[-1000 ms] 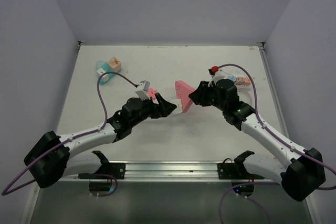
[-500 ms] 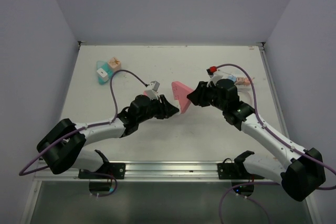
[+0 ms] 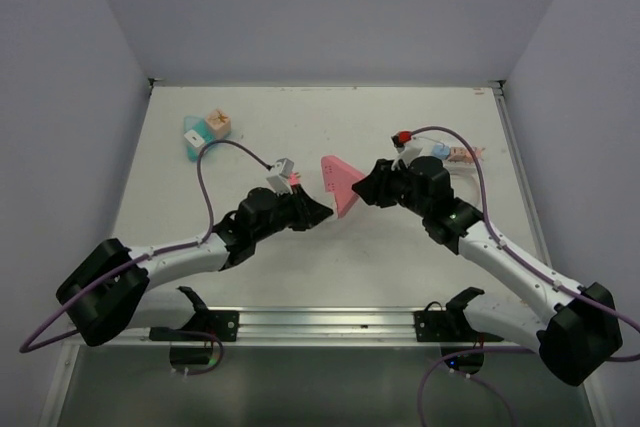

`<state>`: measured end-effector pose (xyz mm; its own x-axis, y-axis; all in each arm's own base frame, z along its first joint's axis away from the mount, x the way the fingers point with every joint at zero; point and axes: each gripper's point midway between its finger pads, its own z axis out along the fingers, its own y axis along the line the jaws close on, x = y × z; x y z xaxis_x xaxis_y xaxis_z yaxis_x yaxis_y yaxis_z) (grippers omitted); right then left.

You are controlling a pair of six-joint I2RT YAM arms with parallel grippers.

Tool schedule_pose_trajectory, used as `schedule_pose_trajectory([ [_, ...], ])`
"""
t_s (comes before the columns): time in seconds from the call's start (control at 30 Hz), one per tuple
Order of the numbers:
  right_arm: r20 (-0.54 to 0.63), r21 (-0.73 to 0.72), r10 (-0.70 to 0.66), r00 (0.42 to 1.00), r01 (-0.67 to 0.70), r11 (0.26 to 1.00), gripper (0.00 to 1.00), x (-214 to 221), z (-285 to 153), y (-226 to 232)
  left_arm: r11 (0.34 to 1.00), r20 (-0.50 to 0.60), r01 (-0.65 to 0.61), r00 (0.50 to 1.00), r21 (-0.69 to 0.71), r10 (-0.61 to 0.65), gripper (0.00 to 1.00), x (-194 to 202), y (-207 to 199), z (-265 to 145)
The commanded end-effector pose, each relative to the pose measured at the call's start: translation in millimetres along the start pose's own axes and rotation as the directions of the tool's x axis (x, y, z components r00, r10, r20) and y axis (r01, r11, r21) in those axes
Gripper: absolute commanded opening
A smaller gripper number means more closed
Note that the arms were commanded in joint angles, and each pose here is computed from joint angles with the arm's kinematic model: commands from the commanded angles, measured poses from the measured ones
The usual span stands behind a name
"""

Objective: Pull the plug off the socket

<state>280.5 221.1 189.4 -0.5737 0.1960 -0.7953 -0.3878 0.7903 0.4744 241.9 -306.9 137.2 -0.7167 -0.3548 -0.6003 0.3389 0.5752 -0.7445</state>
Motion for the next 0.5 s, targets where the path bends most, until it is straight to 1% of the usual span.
schedule_pose_trajectory([
  [0.0,0.108,0.226,-0.053,0.993,0.027,0.974,0.00,-20.7,-5.4,-47.9,0.999,0.092,0.032,0.995,0.033,-0.035,0.00,-17.8,-9.0,-15.5],
  [0.03,0.117,0.256,-0.055,0.992,0.023,0.966,0.00,-22.1,-6.8,-54.0,0.998,0.110,0.035,0.993,0.047,-0.040,0.00,-22.4,-13.8,-21.6],
  [0.1,0.116,0.291,-0.051,0.992,0.015,0.957,0.00,-20.1,-8.1,-64.3,0.998,0.119,0.050,0.991,0.026,-0.053,0.00,-20.7,-7.2,-28.6],
  [0.13,0.119,0.295,-0.049,0.992,0.012,0.956,0.00,-20.5,-8.6,-65.8,0.998,0.130,0.047,0.990,0.035,-0.051,0.00,-23.2,-10.2,-34.6],
  [0.3,0.123,0.314,-0.033,0.992,-0.007,0.949,0.00,-21.9,-11.1,-76.1,0.998,0.136,0.065,0.988,0.005,-0.066,0.00,-14.9,5.4,-48.5],
  [0.33,0.128,0.311,-0.027,0.991,-0.014,0.950,0.00,-23.0,-11.8,-76.4,0.998,0.144,0.069,0.987,0.008,-0.069,0.00,-15.7,6.4,-51.1],
  [0.37,0.134,0.300,-0.020,0.991,-0.021,0.954,0.00,-25.0,-13.4,-75.5,0.997,0.134,0.078,0.988,-0.006,-0.076,0.00,-9.6,13.7,-52.4],
  [0.47,0.145,0.263,-0.017,0.989,-0.022,0.965,0.00,-28.9,-15.1,-68.2,0.994,0.153,0.094,0.985,-0.064,-0.083,0.00,-8.4,32.6,-51.1],
])
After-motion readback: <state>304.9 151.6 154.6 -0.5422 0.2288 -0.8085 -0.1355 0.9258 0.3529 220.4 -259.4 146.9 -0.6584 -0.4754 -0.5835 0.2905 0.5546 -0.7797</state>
